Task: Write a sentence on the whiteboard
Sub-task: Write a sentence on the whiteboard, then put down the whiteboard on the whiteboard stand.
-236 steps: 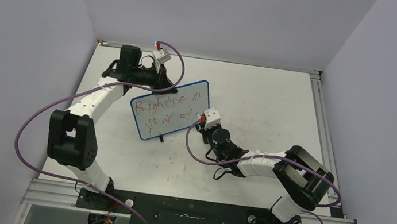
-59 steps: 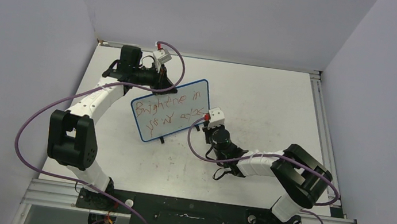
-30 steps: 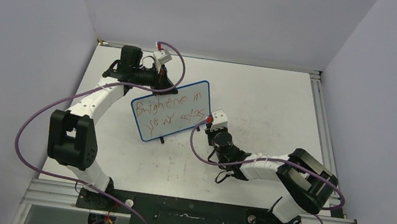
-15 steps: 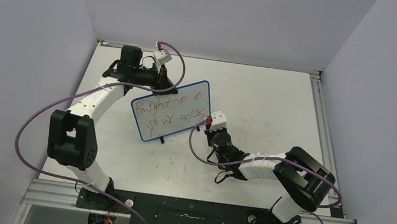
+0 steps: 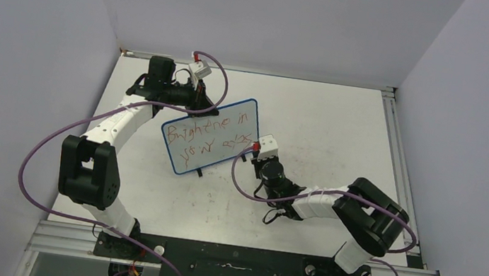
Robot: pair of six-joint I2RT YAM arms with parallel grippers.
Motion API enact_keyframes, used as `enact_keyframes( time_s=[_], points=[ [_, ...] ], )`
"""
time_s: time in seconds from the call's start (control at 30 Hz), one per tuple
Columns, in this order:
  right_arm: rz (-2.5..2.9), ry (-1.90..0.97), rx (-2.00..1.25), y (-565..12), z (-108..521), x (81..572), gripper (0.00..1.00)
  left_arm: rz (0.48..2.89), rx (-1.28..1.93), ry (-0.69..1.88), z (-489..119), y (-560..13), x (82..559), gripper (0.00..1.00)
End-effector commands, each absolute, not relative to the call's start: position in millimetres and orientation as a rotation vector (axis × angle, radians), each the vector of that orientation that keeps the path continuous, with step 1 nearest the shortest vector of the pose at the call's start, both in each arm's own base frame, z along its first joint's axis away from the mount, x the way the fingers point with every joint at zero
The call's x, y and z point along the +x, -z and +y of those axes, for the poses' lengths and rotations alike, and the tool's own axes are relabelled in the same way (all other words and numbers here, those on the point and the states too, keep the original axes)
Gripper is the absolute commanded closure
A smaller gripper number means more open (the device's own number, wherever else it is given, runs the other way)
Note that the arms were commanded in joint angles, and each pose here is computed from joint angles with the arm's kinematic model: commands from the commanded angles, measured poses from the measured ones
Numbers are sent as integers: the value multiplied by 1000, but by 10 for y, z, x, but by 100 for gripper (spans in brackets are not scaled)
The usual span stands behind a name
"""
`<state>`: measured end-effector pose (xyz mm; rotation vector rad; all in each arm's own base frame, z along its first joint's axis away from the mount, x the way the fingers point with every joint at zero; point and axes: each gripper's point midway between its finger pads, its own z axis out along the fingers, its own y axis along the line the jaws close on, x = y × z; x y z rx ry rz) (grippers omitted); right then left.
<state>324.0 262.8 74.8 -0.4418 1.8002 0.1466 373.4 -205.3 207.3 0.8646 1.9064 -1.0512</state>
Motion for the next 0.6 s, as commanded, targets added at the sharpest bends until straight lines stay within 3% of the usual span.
enact_keyframes(
  time_s=[0.0,0.17,0.37,0.57],
  points=[
    [1687,-205,-345,-1234,2575,3264,95,2099,825,1180,-2066,-1696,3408,100],
    [1648,-224,-258,-1476,2289,3097,95,2122,804,1142,-2014,-1640,3466,96],
    [1586,-233,-176,-1790,2017,2963,95,2140,793,1108,-1981,-1597,3494,66],
    [1550,-267,-134,-1997,1938,2900,95,2131,786,1063,-1948,-1638,3520,47]
  ],
)
